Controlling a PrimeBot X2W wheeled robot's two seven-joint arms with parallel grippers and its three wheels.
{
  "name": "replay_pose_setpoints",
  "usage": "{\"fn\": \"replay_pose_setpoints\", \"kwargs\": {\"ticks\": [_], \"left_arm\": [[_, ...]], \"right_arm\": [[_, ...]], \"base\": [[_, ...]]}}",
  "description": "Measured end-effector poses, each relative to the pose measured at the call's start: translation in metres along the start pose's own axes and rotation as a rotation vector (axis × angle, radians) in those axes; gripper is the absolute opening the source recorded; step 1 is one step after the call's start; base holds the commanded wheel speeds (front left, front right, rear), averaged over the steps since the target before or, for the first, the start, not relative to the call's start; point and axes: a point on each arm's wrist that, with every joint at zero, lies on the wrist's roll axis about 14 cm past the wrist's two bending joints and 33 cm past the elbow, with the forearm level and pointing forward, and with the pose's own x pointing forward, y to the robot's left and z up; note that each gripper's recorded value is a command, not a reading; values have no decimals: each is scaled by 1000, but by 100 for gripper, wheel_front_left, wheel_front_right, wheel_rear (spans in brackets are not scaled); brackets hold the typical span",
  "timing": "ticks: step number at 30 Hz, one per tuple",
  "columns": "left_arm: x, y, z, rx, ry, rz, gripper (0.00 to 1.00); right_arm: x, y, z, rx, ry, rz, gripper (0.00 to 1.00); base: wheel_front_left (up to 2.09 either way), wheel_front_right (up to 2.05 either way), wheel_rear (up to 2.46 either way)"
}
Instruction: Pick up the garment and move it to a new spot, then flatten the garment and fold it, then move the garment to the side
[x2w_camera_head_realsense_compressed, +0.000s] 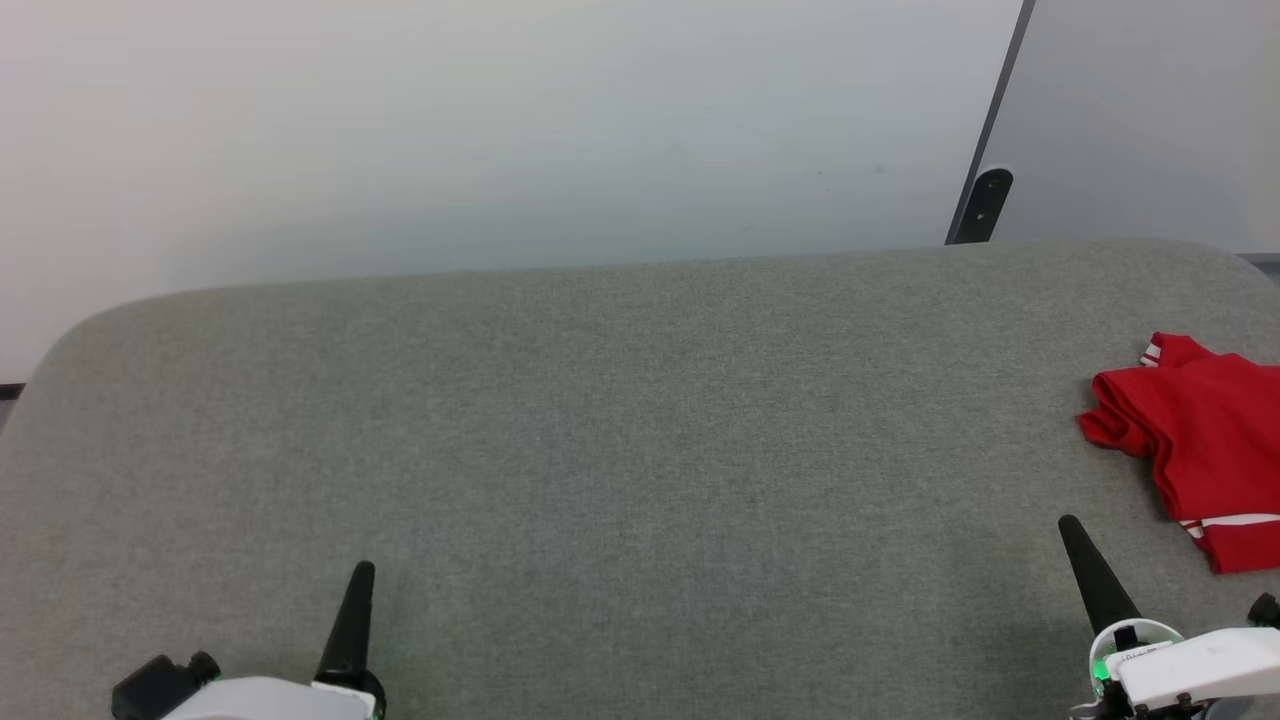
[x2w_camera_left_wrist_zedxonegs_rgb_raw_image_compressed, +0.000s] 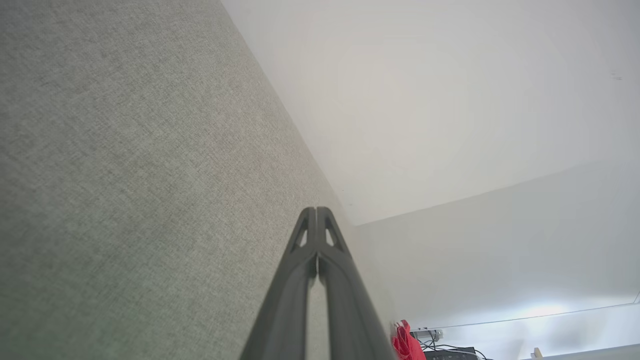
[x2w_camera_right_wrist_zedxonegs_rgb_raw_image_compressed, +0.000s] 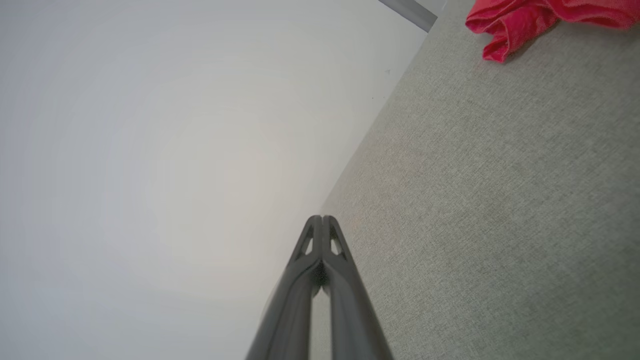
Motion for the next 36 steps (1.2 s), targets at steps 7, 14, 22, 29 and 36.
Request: {"fn": "replay_pose_setpoints", "kwargs": {"ticks": [7,14,22,29,36], "left_arm": [[4,-2,1,-70,-2,-9,0],[7,-6,3,-135,-3,-21,0],[10,-8,4,-205,-4,-33,0],[13,-11,7,-263,-9,-44,0],[16,-14,8,-320,-9,-58,0]], "right_arm": [[2,0,1,63,-11,4,0],[5,1,3,124,-25,12,0],[8,1,4,188,-37,15,0],[10,1,5,243,-46,21,0],[12,1,6,294,-56,21,0]], "base": [[0,0,0],[0,0,0],[0,0,0],[0,0,0],[0,0,0]]}}
